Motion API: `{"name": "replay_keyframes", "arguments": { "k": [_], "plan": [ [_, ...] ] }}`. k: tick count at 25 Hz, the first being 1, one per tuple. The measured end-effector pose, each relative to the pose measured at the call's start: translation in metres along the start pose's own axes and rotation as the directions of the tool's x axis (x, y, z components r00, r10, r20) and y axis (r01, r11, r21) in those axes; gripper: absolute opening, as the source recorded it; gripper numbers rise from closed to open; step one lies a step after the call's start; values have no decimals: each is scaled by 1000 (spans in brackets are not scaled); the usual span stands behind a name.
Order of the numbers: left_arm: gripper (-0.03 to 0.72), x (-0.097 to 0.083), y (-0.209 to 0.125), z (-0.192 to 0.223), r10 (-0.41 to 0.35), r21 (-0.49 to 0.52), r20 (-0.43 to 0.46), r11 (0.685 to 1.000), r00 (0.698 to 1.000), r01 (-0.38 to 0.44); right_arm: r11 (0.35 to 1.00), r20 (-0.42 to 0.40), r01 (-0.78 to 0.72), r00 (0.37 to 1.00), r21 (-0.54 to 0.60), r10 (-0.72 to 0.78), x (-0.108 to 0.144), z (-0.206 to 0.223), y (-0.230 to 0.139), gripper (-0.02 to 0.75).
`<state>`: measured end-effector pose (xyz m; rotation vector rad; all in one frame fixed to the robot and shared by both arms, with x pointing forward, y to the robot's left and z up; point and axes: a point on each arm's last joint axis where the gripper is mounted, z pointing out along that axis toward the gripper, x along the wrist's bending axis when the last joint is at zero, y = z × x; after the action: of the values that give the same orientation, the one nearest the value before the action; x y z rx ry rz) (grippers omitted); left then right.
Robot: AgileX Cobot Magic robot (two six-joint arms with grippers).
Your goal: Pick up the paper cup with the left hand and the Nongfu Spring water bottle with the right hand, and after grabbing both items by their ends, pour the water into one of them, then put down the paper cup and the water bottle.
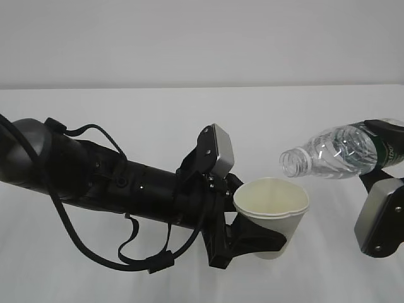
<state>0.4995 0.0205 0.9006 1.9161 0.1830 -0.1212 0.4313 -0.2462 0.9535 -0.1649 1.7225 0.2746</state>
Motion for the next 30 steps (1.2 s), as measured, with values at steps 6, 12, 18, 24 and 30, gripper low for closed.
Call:
{"name": "replay_keyframes", "arguments": {
  "k": [6,12,18,24,30],
  "plan": [
    [454,0,0,0,-1,1,1,1000,1000,1,1000,0,0,1000,0,0,0,0,0,456],
    [454,0,0,0,2,3,4,1000,1000,-2,1000,2,14,1000,0,-14,0,0,0,456],
    [454,-1,0,0,4,5,6,1000,1000,-4,1000,2,20,1000,0,-20,0,0,0,456],
    [454,-1,0,0,4,5,6,1000,1000,-4,1000,-5,27,1000,-6,-27,0,0,1,456],
    [454,-1,0,0,2,5,6,1000,1000,-2,999,-50,40,998,-21,-41,5,0,2,456]
  ]
}}
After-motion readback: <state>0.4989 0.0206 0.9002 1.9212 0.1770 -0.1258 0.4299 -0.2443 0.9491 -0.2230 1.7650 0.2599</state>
